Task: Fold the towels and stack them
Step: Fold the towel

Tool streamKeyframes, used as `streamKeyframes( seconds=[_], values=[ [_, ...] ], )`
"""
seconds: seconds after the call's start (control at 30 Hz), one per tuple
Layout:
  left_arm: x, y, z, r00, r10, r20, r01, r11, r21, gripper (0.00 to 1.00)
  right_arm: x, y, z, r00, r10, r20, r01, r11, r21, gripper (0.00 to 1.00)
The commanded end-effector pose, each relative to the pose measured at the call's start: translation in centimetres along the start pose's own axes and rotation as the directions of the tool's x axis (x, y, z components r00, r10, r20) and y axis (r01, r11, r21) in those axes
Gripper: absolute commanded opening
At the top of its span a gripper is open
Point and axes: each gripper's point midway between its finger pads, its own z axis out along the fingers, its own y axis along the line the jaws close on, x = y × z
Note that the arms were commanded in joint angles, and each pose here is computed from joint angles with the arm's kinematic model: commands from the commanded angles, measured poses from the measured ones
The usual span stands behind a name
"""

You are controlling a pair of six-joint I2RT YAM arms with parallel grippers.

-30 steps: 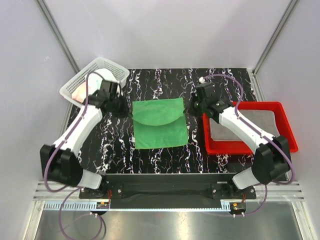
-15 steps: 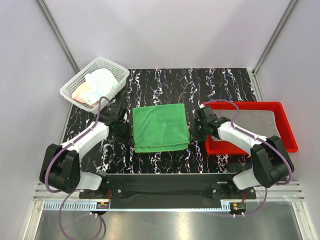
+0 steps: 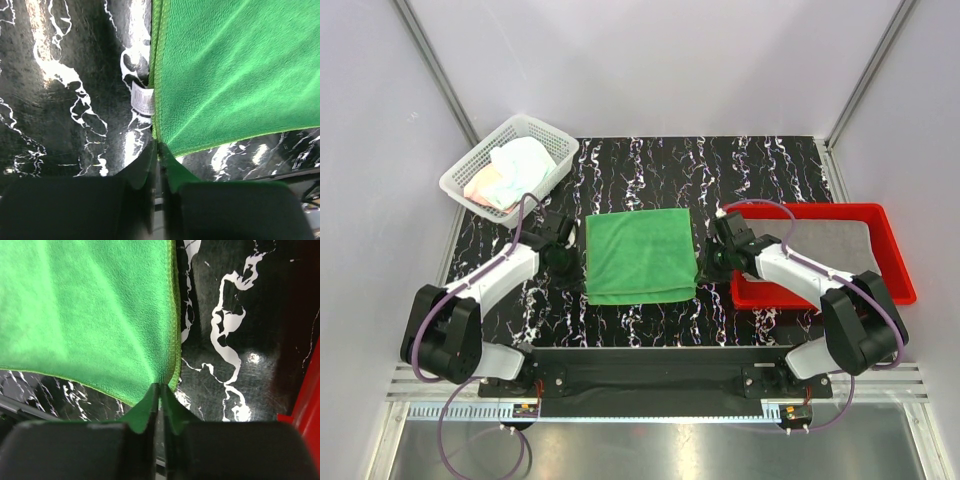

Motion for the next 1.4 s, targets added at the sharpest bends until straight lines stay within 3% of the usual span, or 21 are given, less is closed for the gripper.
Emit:
streamKeyframes(
  seconds=[0.0, 0.1, 0.23, 0.33, 0.47, 0.6, 0.73, 0.9, 1.0, 1.1, 1.17, 1.2, 1.37],
  values=[
    [0.3, -0.1, -0.6, 1.000, 0.021, 0.019, -0.021, 1.000, 0.008, 0.19, 1.4, -0.3, 0.4, 0.998, -0.026, -0.048, 0.026, 1.000, -0.011, 0.14],
    [0.7, -0.8, -1.4, 0.999, 0.034, 0.016, -0.035, 0.998, 0.043, 0.32, 1.7, -0.5, 0.1, 0.999, -0.023, -0.043, 0.022, 1.000, -0.013, 0.25],
    [0.5, -2.7, -2.4, 0.998, 0.058, 0.004, -0.058, 0.990, 0.129, 0.36, 0.8, 0.6, -0.7, 1.000, -0.018, -0.025, 0.017, 0.999, -0.039, 0.32],
    [-1.1, -4.1, -2.6, 0.995, 0.083, 0.060, -0.093, 0.979, 0.180, 0.37, 0.0, 1.6, -1.1, 1.000, -0.014, -0.014, 0.014, 0.998, -0.056, 0.33],
    [-1.7, -5.1, -1.1, 0.997, 0.072, 0.039, -0.079, 0.973, 0.215, 0.37, -0.5, 2.2, -0.8, 1.000, -0.009, -0.022, 0.007, 0.998, -0.058, 0.30],
    [-0.8, -2.2, 2.1, 0.999, 0.028, -0.023, -0.026, 0.996, 0.080, 0.36, 1.8, 1.5, 1.1, 0.996, -0.015, -0.093, 0.011, 0.999, -0.040, 0.29],
    [-0.7, 1.1, 3.1, 1.000, 0.001, -0.004, -0.002, 0.996, -0.087, 0.35, 4.2, -0.4, 2.7, 0.990, -0.008, -0.139, 0.011, 1.000, 0.024, 0.27],
    [-1.8, 1.1, 1.1, 0.999, -0.015, 0.046, 0.020, 0.994, -0.109, 0.31, 5.6, -0.1, 2.5, 0.987, -0.061, -0.146, 0.069, 0.996, 0.050, 0.26],
    [-5.0, -1.3, -2.7, 0.986, 0.001, 0.169, 0.007, 0.999, -0.043, 0.41, 4.9, 1.6, 0.7, 0.986, -0.105, -0.127, 0.106, 0.994, -0.004, 0.30],
    [-9.8, -3.9, -5.9, 0.963, 0.036, 0.268, -0.050, 0.998, 0.046, 0.42, 3.0, 4.6, -1.4, 0.982, -0.168, -0.090, 0.160, 0.983, -0.096, 0.35],
    [-12.0, -4.8, -6.3, 0.951, 0.107, 0.289, -0.133, 0.988, 0.073, 0.44, 2.0, 5.4, -1.8, 0.962, -0.258, -0.091, 0.245, 0.960, -0.133, 0.42],
    [-14.8, -5.8, -7.7, 0.926, 0.120, 0.357, -0.161, 0.983, 0.089, 0.45, 0.1, 6.9, -2.4, 0.941, -0.335, -0.049, 0.323, 0.930, -0.174, 0.43],
    [-20.7, -6.8, -6.5, 0.861, 0.322, 0.393, -0.372, 0.926, 0.058, 0.48, -5.8, 8.2, -1.3, 0.887, -0.459, -0.050, 0.432, 0.862, -0.265, 0.44]
  ],
)
